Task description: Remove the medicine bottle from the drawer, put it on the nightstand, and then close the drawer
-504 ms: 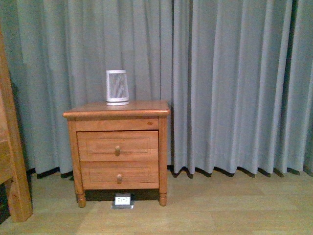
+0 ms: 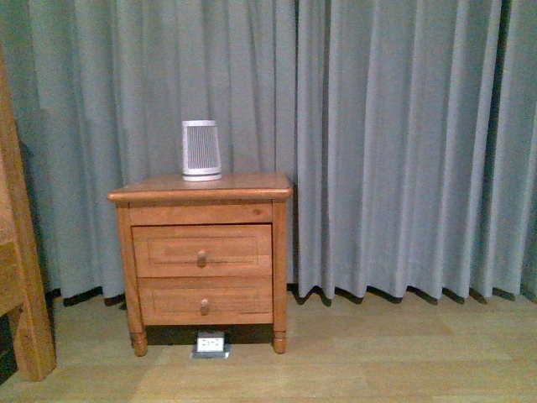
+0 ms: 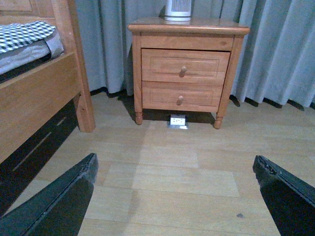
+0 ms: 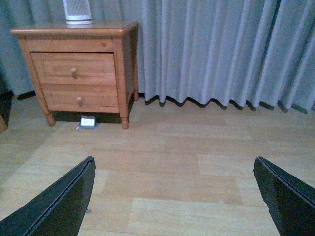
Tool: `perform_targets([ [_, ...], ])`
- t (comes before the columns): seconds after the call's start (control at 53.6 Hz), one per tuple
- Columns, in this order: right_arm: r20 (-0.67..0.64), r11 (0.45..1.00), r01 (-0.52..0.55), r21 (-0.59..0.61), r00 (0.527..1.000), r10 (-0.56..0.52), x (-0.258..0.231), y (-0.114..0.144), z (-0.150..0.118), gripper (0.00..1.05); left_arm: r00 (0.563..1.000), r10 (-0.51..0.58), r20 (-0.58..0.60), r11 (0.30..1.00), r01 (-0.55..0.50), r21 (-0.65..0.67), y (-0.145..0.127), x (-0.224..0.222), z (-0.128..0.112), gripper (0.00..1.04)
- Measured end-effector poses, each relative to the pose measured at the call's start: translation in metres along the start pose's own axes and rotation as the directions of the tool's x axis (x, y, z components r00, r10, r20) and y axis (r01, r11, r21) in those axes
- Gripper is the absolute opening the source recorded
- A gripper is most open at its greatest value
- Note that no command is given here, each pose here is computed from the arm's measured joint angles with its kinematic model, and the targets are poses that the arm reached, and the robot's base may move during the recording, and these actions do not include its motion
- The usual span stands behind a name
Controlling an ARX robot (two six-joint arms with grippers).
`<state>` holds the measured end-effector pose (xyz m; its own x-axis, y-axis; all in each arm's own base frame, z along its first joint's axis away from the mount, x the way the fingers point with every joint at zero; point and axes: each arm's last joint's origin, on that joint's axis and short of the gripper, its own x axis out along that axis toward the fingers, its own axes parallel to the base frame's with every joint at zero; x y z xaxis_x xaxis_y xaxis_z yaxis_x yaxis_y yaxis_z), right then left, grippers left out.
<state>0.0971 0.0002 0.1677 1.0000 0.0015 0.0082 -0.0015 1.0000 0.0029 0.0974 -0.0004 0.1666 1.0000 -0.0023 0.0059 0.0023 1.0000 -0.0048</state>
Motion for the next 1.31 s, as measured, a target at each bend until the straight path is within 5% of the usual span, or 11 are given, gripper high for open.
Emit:
perform_targets([
  [1.307,0.0,1.0,0.0,0.0,1.0,0.0,0.0,0.0,0.0,0.98,1.0,0.0,0.0,1.0,0.0,0.0,0.0,0.0,0.0,0.98],
])
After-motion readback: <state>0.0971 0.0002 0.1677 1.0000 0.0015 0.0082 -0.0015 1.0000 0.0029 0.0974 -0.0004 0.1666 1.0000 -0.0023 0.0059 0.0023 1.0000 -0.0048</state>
